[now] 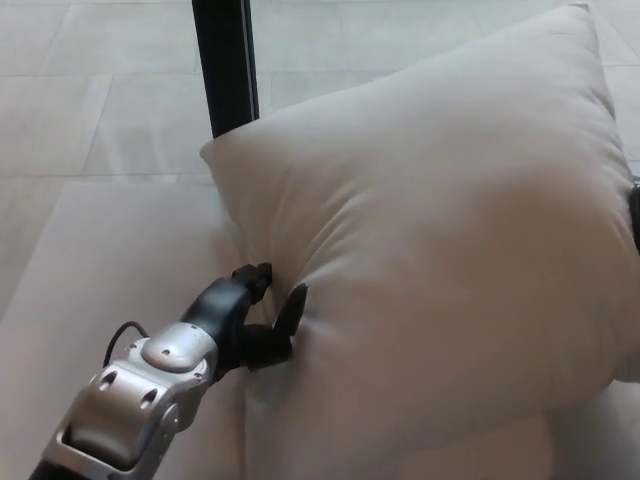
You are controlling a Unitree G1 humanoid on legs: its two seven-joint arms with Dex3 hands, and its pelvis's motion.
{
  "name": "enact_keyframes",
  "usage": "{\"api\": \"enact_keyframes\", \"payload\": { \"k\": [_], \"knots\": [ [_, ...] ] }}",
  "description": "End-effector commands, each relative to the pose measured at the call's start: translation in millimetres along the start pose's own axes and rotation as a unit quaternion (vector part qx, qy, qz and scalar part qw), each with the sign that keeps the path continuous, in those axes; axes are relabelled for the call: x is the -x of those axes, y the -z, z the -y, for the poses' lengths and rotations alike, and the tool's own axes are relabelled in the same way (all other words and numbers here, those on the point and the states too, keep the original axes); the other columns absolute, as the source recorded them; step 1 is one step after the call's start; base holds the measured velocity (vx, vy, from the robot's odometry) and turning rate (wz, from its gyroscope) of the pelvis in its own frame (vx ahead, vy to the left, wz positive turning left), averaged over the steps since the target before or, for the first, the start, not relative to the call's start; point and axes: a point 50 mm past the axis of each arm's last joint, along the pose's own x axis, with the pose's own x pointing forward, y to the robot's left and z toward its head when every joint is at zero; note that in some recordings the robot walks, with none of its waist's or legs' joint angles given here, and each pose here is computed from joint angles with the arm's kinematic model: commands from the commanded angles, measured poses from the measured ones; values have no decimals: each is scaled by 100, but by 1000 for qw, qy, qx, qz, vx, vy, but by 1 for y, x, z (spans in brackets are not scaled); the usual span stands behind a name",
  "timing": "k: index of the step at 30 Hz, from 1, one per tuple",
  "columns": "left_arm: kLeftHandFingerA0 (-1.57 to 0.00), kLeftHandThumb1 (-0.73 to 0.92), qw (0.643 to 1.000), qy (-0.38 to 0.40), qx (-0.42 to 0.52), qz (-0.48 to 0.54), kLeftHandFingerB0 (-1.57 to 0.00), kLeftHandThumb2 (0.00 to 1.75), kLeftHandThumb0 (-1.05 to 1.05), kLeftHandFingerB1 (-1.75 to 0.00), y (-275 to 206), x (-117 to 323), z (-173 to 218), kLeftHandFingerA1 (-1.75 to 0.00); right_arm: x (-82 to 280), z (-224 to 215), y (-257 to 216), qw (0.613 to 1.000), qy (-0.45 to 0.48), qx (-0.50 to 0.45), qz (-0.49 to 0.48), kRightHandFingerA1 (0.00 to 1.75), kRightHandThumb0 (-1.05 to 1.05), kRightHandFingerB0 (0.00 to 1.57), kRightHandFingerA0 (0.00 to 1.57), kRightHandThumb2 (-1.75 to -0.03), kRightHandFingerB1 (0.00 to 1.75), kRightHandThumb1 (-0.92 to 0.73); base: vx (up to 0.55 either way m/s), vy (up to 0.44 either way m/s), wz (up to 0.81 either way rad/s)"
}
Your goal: The robot uses its left hand to press on the left side of the pillow kept in the middle of the desk and uses its right hand to lift up and the right side of the pillow and turn it over
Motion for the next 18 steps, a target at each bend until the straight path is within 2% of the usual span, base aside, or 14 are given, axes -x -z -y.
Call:
{"api": "enact_keyframes", "payload": {
  "k": [1,2,3,4,6,7,8,9,10,13,14,16,17,18],
  "knots": [
    [-1,59,990,2,52,-132,0,90,-102,0,54,-5,31,-46,-3,-39,-3,995,-70,-66,-21,55,-100,13,33,-115,41,-76,0,0,0],
    [-1,59,990,0,55,-132,0,90,-102,0,54,-6,33,-46,-3,-40,-3,995,-72,-68,-20,55,-100,13,33,-115,41,-76,0,0,0],
    [0,62,988,-3,86,-126,0,93,-105,-9,55,-7,38,-35,-3,-45,-5,994,-81,-71,-20,56,-105,12,35,-115,37,-73,0,0,0],
    [-9,62,982,-8,147,-117,0,92,-104,-9,56,-8,48,-19,-4,-53,-9,992,-99,-71,-18,55,-105,11,36,-116,35,-74,0,0,0],
    [0,61,973,9,205,-105,0,94,-103,-12,56,-10,62,-12,-3,-66,-14,989,-125,-72,-12,57,-102,10,35,-115,35,-71,0,0,0],
    [0,56,966,14,240,-100,0,79,-90,0,54,-12,72,-26,-1,-75,-17,987,-139,-75,-9,55,-99,7,32,-115,35,-70,0,0,0],
    [0,61,964,17,245,-99,0,98,-105,-9,53,-13,77,-28,0,-80,-18,987,-145,-74,-9,46,-102,16,40,-67,33,-91,0,0,0],
    [0,61,966,22,240,-98,0,98,-105,-9,51,-14,82,-28,1,-84,-19,986,-149,-73,-9,46,-102,16,40,-67,33,-91,0,0,0],
    [0,61,967,34,238,-88,0,99,-104,-13,48,-13,90,-15,3,-95,-20,984,-165,-71,0,56,-105,10,38,-116,40,-75,0,0,0],
    [0,60,959,47,270,-75,0,98,-105,-10,41,-13,104,-15,7,-112,-22,979,-196,-59,5,57,-97,11,40,-113,46,-69,0,0,0],
    [-6,54,953,47,290,-76,0,89,-96,-13,38,-12,113,-38,12,-123,-23,975,-217,-35,9,56,-105,14,45,-116,44,-74,0,0,0],
    [-6,54,952,45,292,-76,0,89,-96,-13,39,-11,113,-38,13,-124,-24,975,-218,-34,9,56,-105,14,45,-116,44,-74,0,0,0],
    [-10,56,952,56,289,-81,0,84,-89,0,36,-13,117,-52,17,-132,-26,968,-247,-33,13,55,-104,8,40,-115,43,-75,0,0,0],
    [-10,52,951,60,291,-82,0,81,-88,0,36,-14,119,-54,18,-136,-27,964,-265,-32,14,58,-105,9,39,-115,35,-75,0,0,0]
  ]
}}
